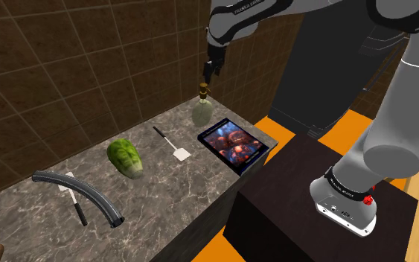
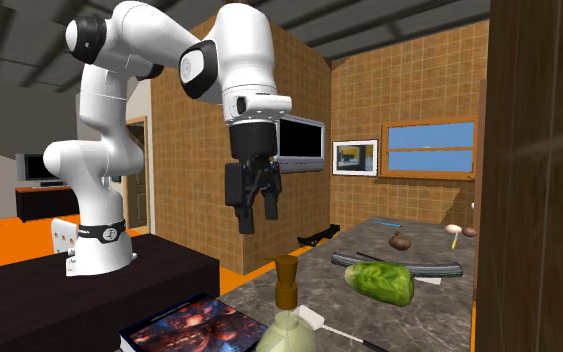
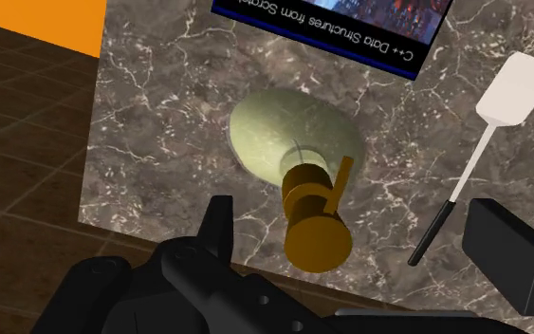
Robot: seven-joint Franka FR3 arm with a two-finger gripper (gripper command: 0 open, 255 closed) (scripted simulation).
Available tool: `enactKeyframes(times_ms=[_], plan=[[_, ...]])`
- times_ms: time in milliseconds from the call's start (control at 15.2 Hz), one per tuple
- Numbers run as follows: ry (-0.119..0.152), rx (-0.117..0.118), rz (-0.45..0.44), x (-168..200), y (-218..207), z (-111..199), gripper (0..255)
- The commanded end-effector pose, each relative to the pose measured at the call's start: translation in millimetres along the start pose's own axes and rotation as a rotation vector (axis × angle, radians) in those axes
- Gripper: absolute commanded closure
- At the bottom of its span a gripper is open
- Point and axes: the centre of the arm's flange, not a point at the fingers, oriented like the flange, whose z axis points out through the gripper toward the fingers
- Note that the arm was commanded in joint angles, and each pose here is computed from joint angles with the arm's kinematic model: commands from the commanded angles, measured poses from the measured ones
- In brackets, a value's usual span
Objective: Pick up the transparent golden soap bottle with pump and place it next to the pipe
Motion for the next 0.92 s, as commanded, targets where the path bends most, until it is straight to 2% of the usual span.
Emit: enactKeyframes(times_ms=[0, 198, 660, 858], plan=[[-0.006, -0.003, -0.016, 18, 1, 20, 0], [-0.012, -0.008, -0.037, 43, 2, 44, 0], [-0.012, -0.008, -0.037, 42, 2, 81, 0], [-0.012, -0.008, -0.037, 42, 2, 84, 0]])
